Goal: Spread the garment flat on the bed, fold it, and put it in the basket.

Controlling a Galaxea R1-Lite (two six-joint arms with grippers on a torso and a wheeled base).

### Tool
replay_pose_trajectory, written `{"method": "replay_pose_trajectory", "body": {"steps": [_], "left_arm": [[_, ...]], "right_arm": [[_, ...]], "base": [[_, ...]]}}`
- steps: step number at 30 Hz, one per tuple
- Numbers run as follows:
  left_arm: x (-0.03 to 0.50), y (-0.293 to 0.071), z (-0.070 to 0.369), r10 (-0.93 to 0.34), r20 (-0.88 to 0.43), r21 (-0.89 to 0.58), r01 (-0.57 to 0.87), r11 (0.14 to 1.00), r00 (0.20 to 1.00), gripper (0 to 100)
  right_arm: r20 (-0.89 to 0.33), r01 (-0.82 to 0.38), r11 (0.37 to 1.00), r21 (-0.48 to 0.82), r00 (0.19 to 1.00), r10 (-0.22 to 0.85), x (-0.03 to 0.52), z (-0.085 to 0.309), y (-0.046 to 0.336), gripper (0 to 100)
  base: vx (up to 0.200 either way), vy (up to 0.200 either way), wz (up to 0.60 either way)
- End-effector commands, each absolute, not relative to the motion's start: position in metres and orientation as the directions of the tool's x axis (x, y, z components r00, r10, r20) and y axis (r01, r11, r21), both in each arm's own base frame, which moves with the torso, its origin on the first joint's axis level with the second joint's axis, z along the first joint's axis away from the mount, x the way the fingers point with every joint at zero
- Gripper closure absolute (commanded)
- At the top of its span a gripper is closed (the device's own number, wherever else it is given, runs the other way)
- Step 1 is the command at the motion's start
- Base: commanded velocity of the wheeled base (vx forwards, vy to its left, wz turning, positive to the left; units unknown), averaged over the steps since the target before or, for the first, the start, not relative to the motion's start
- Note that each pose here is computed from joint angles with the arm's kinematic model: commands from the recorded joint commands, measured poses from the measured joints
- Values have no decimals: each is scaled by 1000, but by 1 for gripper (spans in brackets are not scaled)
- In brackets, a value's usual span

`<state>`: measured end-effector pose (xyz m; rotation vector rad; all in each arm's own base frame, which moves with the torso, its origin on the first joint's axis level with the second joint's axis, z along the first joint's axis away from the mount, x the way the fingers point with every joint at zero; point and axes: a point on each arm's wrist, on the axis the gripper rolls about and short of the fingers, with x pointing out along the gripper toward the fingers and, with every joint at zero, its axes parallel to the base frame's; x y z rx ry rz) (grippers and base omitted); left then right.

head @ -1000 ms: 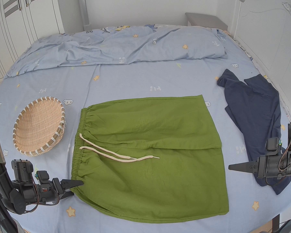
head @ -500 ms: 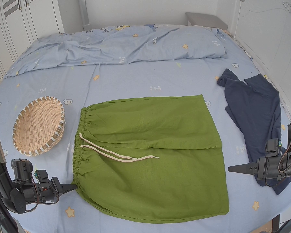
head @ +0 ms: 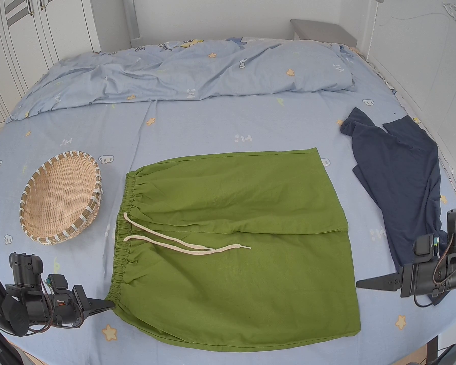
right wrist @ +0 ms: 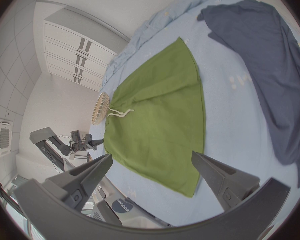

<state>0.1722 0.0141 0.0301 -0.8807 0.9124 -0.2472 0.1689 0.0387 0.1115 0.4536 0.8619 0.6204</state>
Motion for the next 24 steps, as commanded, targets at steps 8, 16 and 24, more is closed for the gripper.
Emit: {"method": "replay_pose_trajectory", "body": {"steps": [8,16,24], "left_arm": [[156,17,42,-512,-583,-729,-130,672,631,100],[154,17,40,-513,-592,-729,-142,670,622,100],[155,17,40,-511,-593,-728,-144,670,621,100]], "right_arm": [[-712,-219,768,602,286,641,139,54,35,0],[-746,-205,775,599,209,632,137,29,35,0],[-710,-226,739,634,208,673,145,19,38,0]], "base": [[0,0,0],[0,0,0],[0,0,0]]}}
